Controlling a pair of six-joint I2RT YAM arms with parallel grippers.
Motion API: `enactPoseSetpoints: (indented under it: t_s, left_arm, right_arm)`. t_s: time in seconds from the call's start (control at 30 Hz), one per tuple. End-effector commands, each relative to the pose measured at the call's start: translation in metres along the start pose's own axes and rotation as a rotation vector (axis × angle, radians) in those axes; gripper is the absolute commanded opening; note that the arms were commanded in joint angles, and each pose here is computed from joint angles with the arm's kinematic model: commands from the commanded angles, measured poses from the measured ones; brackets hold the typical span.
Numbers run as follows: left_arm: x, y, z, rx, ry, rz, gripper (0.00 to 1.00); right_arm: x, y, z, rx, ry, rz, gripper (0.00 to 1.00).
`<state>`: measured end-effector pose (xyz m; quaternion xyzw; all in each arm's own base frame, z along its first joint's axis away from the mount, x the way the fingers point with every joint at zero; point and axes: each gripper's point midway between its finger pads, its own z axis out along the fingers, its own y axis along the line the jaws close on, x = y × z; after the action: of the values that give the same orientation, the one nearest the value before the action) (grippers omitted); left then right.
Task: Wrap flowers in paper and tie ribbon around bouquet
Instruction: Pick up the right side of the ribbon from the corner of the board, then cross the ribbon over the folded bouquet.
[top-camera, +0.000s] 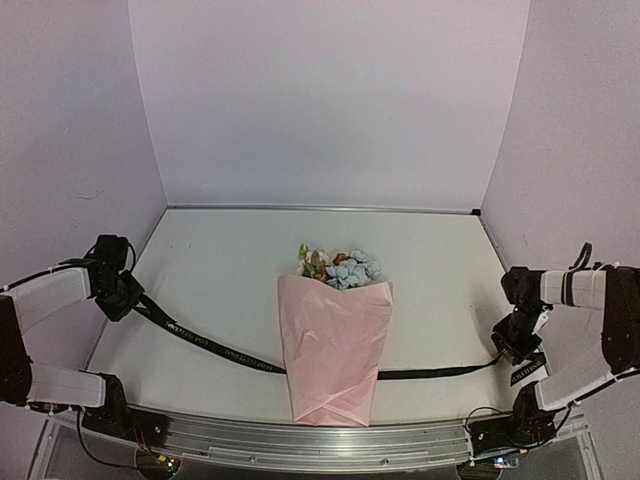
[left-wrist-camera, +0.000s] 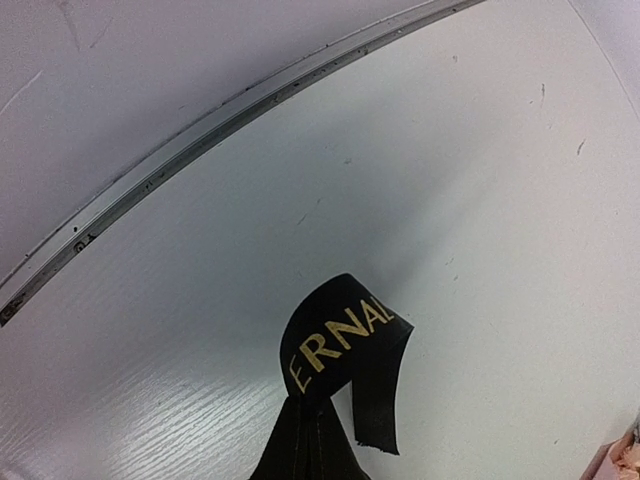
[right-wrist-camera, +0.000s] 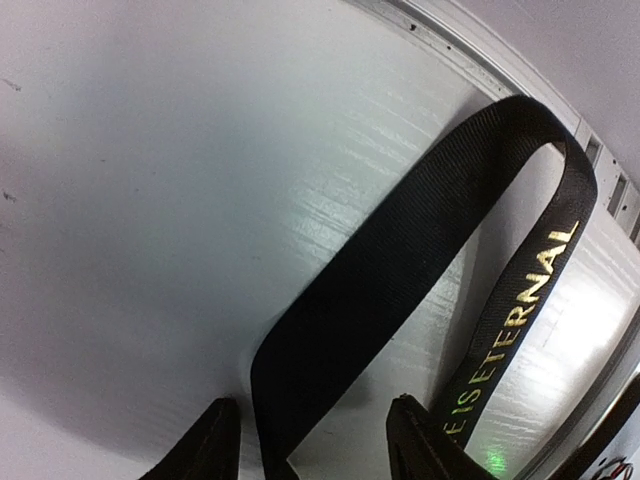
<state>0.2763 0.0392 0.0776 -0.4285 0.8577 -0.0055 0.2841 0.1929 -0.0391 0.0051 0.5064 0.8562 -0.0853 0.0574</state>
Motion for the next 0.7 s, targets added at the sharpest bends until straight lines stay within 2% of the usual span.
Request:
enactPoseSetpoints:
  t_s: [0.0,0.1,0.17,0.47,0.67]
  left_arm:
    - [-0.006,-0.007,0.002,0.021,-0.018,0.003,0.00]
    - [-0.008,-0.010,0.005,0.022,-0.020,0.009,0.00]
    - [-0.010,-0.013,0.007,0.020,-0.024,0.012,0.00]
    - [-0.034,-0.031,0.020,0.040,-0.044,-0.015,0.00]
    - [-0.043,-0.039,0.024,0.058,-0.033,-0.044,0.00]
  right_arm:
    - [-0.015,0.001,0.005,0.021,-0.034,0.024,0.37]
    - [-0.023,0.015,0.005,0.002,-0.020,0.010,0.06]
    - [-0.031,0.031,-0.001,-0.033,-0.016,-0.002,0.00]
    - [-0.073,0.097,-0.040,-0.197,-0.055,0.001,0.00]
    - [-0.078,0.115,-0.048,-0.242,-0.038,0.011,0.00]
